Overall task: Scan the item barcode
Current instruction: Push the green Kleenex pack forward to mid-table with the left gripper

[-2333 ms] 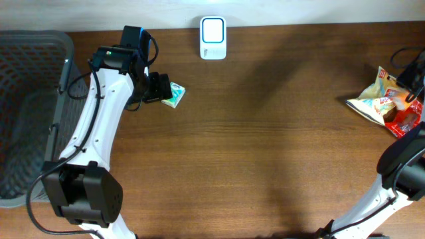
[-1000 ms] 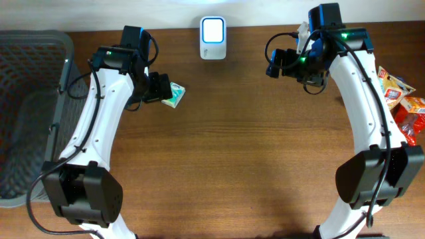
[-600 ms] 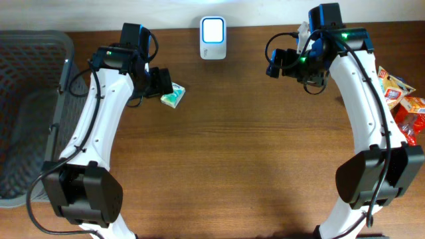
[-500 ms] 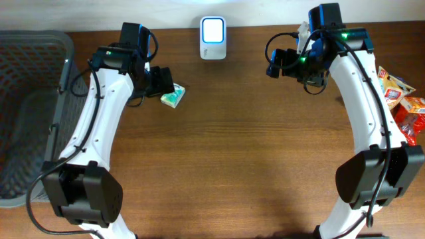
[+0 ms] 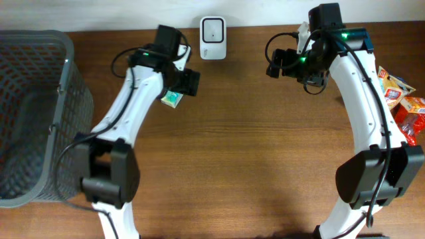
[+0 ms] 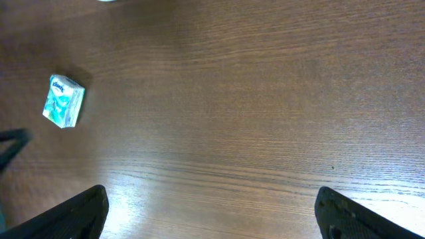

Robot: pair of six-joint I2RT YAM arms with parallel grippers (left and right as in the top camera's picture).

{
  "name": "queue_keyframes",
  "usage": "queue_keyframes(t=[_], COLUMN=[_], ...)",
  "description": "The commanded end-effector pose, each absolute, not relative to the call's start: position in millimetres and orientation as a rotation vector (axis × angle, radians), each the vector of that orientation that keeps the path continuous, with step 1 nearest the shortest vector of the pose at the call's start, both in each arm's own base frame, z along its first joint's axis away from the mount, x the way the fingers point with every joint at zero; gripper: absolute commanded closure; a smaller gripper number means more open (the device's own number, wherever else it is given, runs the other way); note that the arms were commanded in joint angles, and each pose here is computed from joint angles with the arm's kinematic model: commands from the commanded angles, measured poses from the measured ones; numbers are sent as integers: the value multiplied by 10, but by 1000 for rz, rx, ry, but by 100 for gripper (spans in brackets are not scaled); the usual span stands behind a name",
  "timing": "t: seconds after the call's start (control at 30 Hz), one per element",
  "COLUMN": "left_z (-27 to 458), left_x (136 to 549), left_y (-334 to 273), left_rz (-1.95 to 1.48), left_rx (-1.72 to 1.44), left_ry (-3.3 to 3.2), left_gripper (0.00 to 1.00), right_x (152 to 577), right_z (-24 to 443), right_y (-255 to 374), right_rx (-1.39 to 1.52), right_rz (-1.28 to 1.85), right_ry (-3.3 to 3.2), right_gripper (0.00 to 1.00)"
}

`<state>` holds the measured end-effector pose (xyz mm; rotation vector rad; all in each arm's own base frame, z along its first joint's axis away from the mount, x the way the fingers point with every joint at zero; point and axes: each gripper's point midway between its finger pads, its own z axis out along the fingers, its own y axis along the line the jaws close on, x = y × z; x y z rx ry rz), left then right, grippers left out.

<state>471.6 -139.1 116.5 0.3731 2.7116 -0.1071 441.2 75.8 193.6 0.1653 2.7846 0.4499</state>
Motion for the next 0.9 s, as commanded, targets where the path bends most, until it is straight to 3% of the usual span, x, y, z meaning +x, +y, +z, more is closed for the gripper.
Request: queue_keyframes(t=[0.0,0.1,0.4,0.6,0.77,0.87], left_z=[830,567,221,165,199,341], left_x=[4844,4839,4875,4794,4623,4449], left_y=[-1168,-1128,-1145,-1242,-1566,-1947], left_rz=[163,212,219,171,112,-3], left_rx=[432,441,453,483,585,661], left_ry=[2731,2777,2811,2840,2860,2880], left_gripper=[20,44,48,85,100,100], right_x=[4401,4401,4401,4401,4401,4401], right_z=[1913,1913,1913,1913,1913,1913], right_y=[789,789,789,789,789,789], right_rx=[166,166,166,166,166,166], right_rz=[464,464,464,464,464,464], right_ry=[2792,2792,2792,2792,2792,2792], right_gripper=[1,1,1,1,1,1])
